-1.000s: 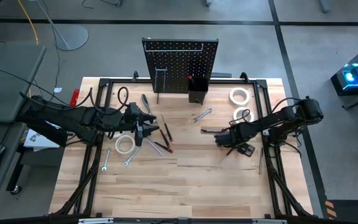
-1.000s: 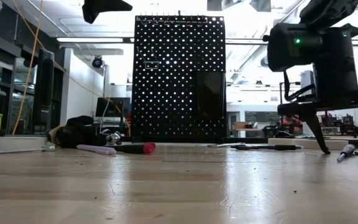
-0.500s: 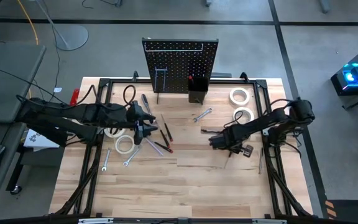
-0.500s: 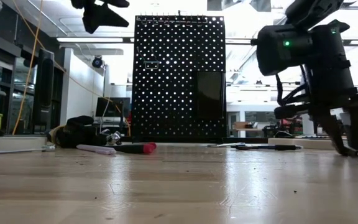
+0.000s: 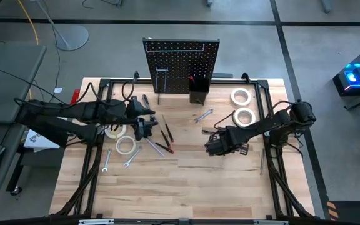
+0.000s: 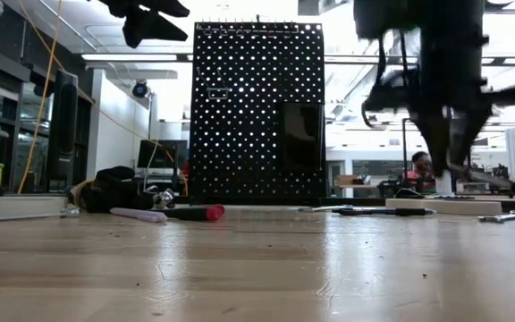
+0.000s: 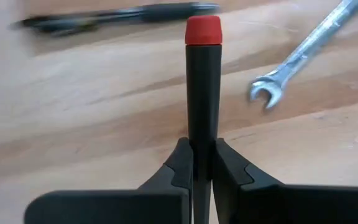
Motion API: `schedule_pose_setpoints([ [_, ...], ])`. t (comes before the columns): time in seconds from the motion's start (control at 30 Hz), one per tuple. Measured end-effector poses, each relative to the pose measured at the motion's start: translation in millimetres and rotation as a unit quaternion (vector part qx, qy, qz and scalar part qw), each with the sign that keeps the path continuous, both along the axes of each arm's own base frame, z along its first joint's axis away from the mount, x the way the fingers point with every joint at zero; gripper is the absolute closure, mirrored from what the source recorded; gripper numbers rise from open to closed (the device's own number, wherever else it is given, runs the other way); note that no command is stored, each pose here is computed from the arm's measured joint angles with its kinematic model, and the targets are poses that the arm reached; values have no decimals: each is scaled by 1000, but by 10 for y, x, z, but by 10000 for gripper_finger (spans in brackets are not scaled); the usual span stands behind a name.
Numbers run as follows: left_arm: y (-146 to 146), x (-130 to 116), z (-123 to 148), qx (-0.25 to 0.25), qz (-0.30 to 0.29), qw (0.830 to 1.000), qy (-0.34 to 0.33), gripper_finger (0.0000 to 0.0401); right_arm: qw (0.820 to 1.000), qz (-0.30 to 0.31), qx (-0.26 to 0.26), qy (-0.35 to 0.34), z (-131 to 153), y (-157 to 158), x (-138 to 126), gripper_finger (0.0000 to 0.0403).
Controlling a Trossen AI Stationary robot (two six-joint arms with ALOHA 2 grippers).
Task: Hang tools onto peg board
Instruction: Put the nut driver into the black bin on the pegboard
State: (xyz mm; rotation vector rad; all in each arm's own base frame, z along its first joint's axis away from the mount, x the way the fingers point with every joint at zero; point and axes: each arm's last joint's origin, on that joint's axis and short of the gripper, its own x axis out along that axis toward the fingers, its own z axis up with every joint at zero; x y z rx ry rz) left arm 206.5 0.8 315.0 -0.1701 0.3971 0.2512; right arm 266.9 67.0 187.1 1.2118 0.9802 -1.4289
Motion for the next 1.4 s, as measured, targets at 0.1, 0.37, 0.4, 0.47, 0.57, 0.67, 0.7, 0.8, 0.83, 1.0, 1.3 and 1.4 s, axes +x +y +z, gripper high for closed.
schedule_pose_setpoints([
  [0.1,19,38,-52,-27,-10,999,-33,178,999,40,-21,-8,177,73,50,388],
  [0.37,11,177,-232,-168,-63,964,-198,178,982,158,-87,-50,650,249,172,388],
  [0.4,11,192,-242,-179,-66,959,-210,178,978,178,-94,-59,713,269,195,388],
  [0.47,15,250,-251,-199,-70,951,-228,178,967,217,-111,-71,826,297,230,388],
  [0.57,7,355,-279,-233,-83,937,-248,178,948,268,-143,-92,1001,321,289,388],
  [0.67,6,470,-310,-257,-87,923,-274,178,926,317,-177,-102,1175,294,349,388],
  [0.7,7,518,-314,-263,-87,919,-280,178,917,334,-188,-105,1233,282,371,388],
  [0.8,13,656,-290,-264,-81,917,-288,178,888,393,-215,-103,1377,236,427,388],
  [0.83,17,700,-257,-260,-79,917,-292,178,877,412,-222,-107,1429,222,443,388],
  [1.0,16,870,-87,-228,-81,920,-307,178,831,480,-252,-127,1612,154,422,388],
  [1.3,-135,907,47,-200,-80,936,-277,178,804,495,-271,-189,1706,84,192,388],
  [1.4,-183,878,32,-202,-80,942,-256,178,794,489,-282,-228,1686,92,213,388],
])
